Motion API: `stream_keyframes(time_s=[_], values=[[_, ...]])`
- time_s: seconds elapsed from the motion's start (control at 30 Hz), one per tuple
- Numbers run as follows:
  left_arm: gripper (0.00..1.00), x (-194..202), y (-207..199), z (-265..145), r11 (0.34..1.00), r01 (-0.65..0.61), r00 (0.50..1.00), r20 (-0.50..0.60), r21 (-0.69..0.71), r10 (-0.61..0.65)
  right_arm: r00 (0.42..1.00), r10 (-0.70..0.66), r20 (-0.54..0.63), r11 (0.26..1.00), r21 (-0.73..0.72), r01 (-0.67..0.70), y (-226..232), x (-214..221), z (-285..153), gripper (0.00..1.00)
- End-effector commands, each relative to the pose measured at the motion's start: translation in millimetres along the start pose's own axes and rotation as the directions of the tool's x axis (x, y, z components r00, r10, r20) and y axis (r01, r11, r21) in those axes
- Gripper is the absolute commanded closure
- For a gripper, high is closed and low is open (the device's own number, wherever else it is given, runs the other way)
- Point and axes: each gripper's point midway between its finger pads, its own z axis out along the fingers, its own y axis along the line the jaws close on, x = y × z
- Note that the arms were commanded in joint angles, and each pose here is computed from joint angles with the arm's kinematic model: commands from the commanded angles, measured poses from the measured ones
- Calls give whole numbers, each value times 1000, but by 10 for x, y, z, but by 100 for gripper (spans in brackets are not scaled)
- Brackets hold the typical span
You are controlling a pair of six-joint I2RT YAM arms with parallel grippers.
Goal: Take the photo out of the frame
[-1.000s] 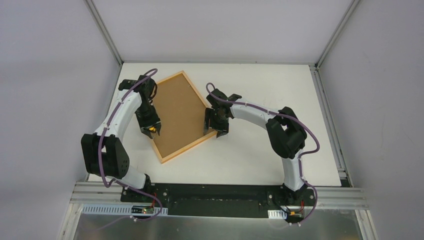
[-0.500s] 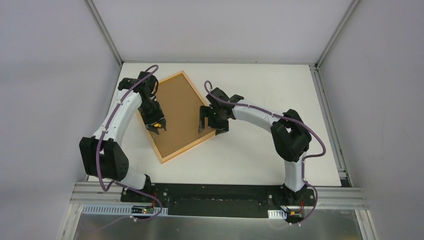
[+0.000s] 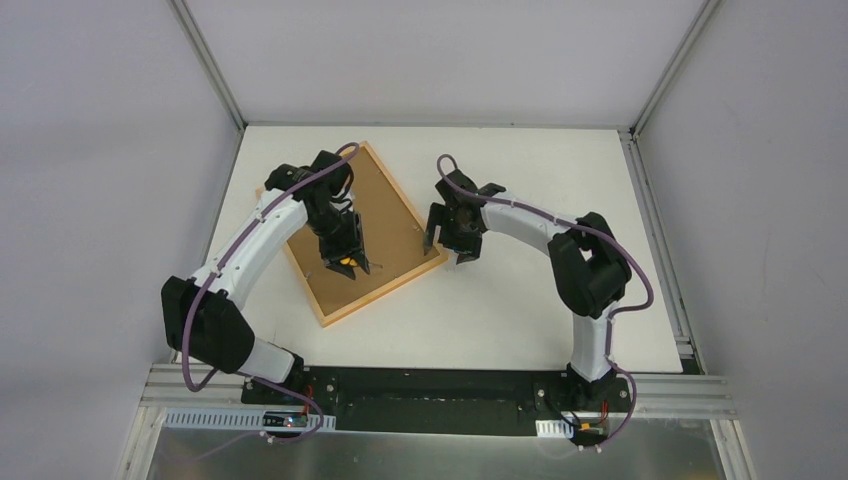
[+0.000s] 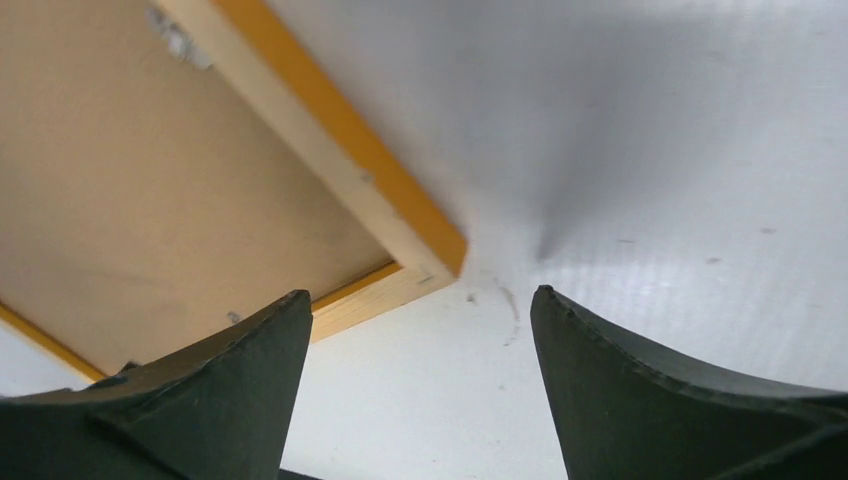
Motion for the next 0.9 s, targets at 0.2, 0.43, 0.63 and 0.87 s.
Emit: stream_keyframes(time_s=[0.2, 0.43, 0.63, 0.87], values=[[100, -76, -42, -130, 998, -57, 981, 186, 37, 50, 974, 211, 83, 974, 70, -217, -14, -74, 38, 35], [100, -233, -103, -110, 995, -90, 970, 231, 41, 78, 985, 145, 93, 968, 195, -161, -310, 2, 215, 44], [100, -342, -74, -54, 993, -122, 964, 240, 1, 118, 988, -155, 6, 954, 260, 148, -716, -127, 301, 61], [100, -363, -102, 116, 992, -121, 972, 205, 20, 114, 917, -390, -82, 885, 243, 398, -983, -506, 267, 97]])
